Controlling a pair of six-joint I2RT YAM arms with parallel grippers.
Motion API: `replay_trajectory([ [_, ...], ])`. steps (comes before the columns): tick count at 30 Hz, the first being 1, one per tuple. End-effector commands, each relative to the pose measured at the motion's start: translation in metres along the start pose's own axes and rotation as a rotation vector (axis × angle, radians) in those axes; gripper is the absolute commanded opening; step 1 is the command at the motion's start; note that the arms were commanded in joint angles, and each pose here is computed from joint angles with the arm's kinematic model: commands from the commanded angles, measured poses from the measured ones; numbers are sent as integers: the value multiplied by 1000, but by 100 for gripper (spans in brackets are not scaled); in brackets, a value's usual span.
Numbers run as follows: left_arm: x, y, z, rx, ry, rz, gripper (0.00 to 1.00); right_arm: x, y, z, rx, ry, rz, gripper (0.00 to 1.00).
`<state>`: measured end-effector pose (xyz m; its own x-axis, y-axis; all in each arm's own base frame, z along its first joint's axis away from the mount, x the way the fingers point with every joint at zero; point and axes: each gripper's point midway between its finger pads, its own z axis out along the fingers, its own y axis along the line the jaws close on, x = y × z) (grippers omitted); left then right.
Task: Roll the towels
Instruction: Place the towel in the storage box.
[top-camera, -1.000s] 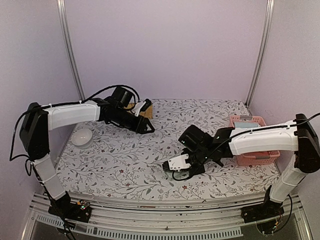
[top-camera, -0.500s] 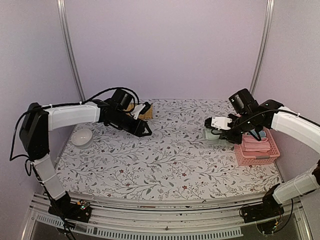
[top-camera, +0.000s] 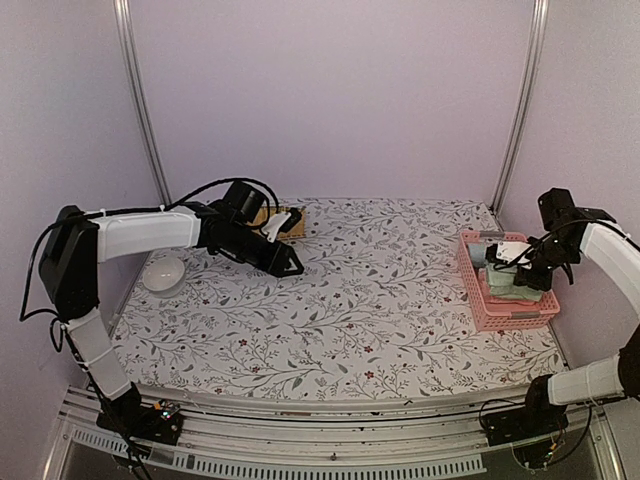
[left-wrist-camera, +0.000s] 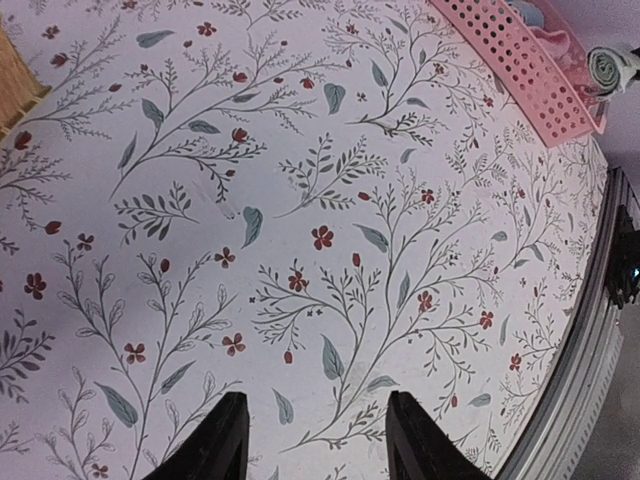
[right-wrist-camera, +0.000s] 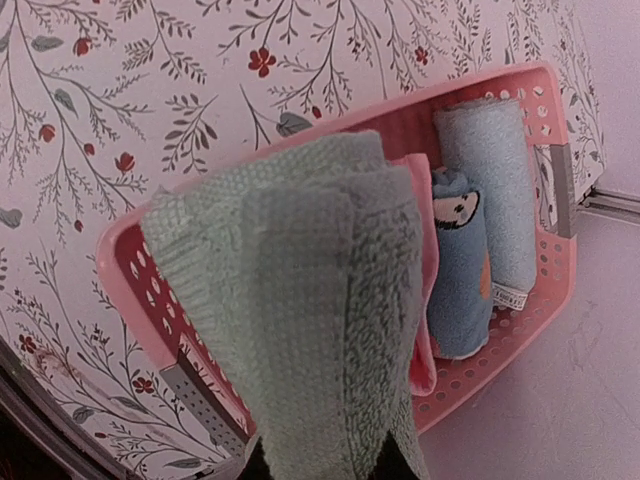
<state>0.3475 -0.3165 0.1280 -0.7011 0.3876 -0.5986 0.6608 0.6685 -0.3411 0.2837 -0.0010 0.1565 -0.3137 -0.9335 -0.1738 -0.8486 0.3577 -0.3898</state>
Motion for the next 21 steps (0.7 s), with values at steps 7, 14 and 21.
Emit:
replay_trajectory([
  [7, 7, 3, 5, 15, 15, -15, 49, 41, 18, 40, -125, 83, -134, 3],
  [14, 10, 4, 8, 16, 26, -17, 48, 51, 23, 74, -206, 121, -140, 3],
  [21, 10, 6, 9, 10, 27, -14, 48, 51, 11, 87, -182, 122, -138, 8],
])
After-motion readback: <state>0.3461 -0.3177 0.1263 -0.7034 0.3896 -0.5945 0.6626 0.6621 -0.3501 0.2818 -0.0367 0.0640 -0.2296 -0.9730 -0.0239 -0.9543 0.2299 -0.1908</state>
